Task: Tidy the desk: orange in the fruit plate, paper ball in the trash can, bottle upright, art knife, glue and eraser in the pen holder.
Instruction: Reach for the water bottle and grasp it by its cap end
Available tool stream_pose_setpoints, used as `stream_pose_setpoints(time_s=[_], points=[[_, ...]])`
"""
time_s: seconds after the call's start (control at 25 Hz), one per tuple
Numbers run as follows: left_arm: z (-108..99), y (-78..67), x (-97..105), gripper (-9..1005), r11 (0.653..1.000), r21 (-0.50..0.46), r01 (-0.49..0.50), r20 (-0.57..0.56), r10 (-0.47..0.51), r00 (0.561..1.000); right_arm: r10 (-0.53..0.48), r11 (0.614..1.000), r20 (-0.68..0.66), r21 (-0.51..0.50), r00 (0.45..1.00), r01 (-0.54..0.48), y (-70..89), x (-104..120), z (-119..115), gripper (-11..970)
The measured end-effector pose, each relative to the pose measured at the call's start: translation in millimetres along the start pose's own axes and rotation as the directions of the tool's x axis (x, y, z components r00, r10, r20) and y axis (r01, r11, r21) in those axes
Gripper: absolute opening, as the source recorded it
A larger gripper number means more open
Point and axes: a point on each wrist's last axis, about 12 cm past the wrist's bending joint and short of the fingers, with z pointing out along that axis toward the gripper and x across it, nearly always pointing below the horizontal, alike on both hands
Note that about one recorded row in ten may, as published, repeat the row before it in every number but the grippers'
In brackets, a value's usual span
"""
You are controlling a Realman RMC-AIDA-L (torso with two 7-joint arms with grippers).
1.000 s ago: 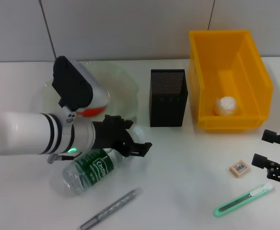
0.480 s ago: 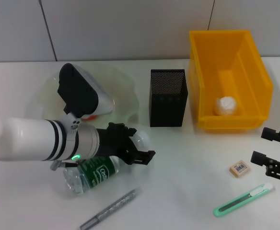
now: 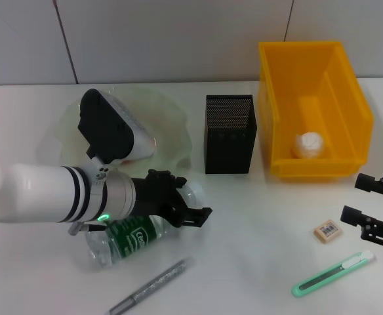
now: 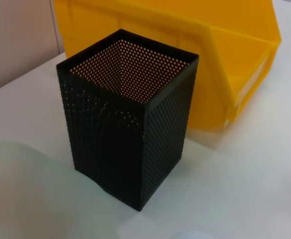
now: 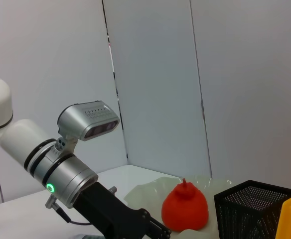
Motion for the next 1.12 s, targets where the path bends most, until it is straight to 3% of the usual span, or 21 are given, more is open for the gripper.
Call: stream_pose_setpoints(time_s=[0.2, 0.44, 0.68, 1.12], points=[[0.4, -0.6, -1.2, 787, 1.0, 0.002, -0.005, 0.0, 0.005, 1.0, 0.001, 1.0, 0.001, 0.002, 1.0, -0.001, 0.0, 0.1, -0.1, 706], [0.9, 0.2, -0.8, 560, 1.0, 0.0, 0.0, -0.002, 0.0, 1.0, 0.003, 1.0, 0.003, 0.004, 1.0, -0.003, 0.4, 0.5, -0.3, 707], [0.7, -0.1, -0.6, 465, 1.0, 0.006, -0.008, -0.006, 0.008, 1.0, 0.004, 1.0, 0.005, 0.005, 1.0, -0.004, 0.3, 0.4, -0.1, 707], [-0.6, -3.5, -3.5, 464, 0.999, 0.015, -0.045, -0.003, 0.046, 0.999, 0.007, 1.0, 0.009, 0.004, 1.0, -0.007, 0.4, 0.5, 0.6, 707]])
